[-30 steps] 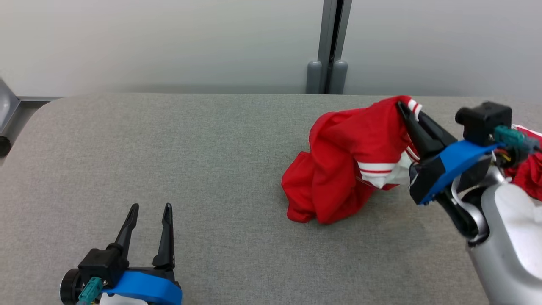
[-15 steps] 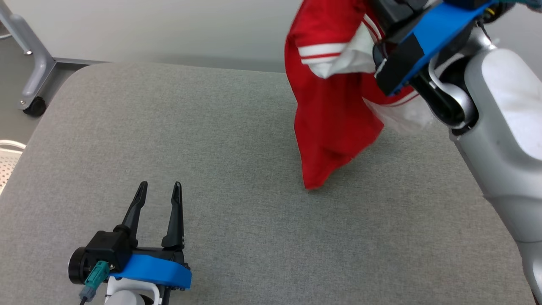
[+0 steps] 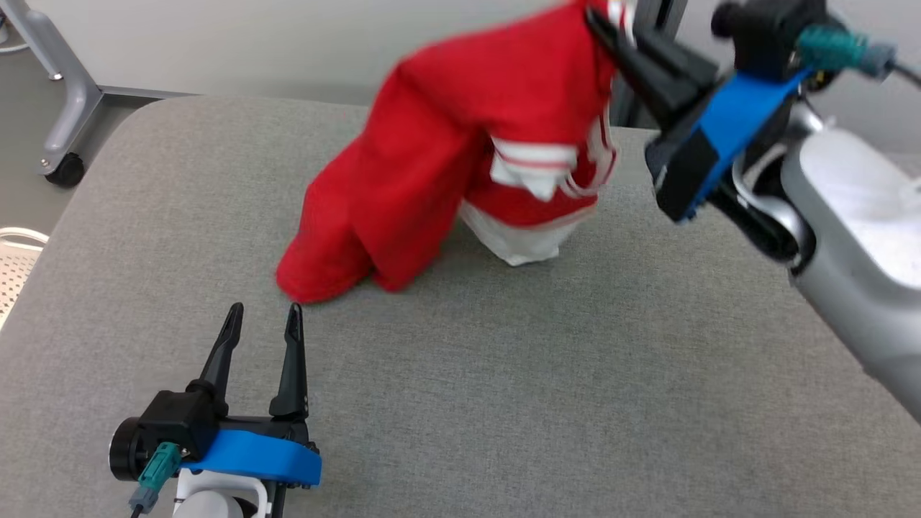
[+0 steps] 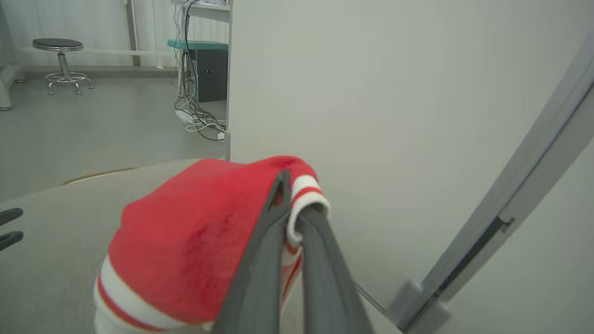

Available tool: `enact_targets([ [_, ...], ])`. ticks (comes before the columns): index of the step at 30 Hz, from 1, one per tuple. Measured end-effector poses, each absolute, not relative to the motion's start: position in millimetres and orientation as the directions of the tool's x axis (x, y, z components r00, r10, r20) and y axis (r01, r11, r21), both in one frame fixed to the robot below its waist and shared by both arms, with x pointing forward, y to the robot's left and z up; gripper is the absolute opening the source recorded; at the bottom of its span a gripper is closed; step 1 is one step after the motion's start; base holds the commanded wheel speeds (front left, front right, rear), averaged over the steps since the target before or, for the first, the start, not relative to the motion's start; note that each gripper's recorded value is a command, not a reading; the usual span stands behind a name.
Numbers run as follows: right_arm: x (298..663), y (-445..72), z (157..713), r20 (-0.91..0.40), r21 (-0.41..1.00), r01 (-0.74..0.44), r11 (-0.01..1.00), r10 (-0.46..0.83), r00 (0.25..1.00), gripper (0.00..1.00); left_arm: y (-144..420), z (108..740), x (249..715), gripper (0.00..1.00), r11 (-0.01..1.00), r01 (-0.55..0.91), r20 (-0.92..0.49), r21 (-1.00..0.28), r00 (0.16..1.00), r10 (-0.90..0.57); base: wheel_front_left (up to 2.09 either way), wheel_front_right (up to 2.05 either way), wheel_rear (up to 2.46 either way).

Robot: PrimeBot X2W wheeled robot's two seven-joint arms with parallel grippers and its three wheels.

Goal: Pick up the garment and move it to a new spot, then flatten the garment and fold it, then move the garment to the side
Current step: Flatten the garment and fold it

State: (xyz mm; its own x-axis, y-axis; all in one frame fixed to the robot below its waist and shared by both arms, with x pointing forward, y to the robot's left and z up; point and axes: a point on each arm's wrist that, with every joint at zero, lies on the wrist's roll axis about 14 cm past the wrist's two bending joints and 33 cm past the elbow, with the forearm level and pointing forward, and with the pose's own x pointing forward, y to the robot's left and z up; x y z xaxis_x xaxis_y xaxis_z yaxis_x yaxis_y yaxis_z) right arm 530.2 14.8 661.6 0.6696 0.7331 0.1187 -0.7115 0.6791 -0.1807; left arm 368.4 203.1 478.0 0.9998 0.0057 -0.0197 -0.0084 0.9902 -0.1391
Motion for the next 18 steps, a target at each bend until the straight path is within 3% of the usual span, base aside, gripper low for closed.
enact_targets([
  [3,531.7,-26.7,588.4,-0.072,-0.132,-0.681,0.72,0.678,0.731,0.0,199.2,475.4,371.2,1.0,0.99,0.004,-0.026,-0.141,1.0,-0.007,0.0,0.0,0.0],
  [7,524.8,-80.4,524.3,-0.227,-0.072,-0.604,0.794,0.577,0.785,0.0,195.0,474.1,373.1,1.0,0.989,0.018,-0.028,-0.144,0.999,-0.022,0.0,0.0,0.0],
  [12,507.6,-115.7,483.7,-0.31,-0.037,-0.536,0.843,0.501,0.808,0.0,192.1,475.9,373.2,1.0,0.99,0.032,-0.022,-0.139,0.999,-0.035,0.0,0.0,0.0],
  [18,470.6,-132.2,451.1,-0.397,-0.044,-0.534,0.844,0.476,0.785,0.0,191.4,476.4,365.7,1.0,0.99,0.035,-0.022,-0.138,0.999,-0.038,0.0,0.0,0.0],
])
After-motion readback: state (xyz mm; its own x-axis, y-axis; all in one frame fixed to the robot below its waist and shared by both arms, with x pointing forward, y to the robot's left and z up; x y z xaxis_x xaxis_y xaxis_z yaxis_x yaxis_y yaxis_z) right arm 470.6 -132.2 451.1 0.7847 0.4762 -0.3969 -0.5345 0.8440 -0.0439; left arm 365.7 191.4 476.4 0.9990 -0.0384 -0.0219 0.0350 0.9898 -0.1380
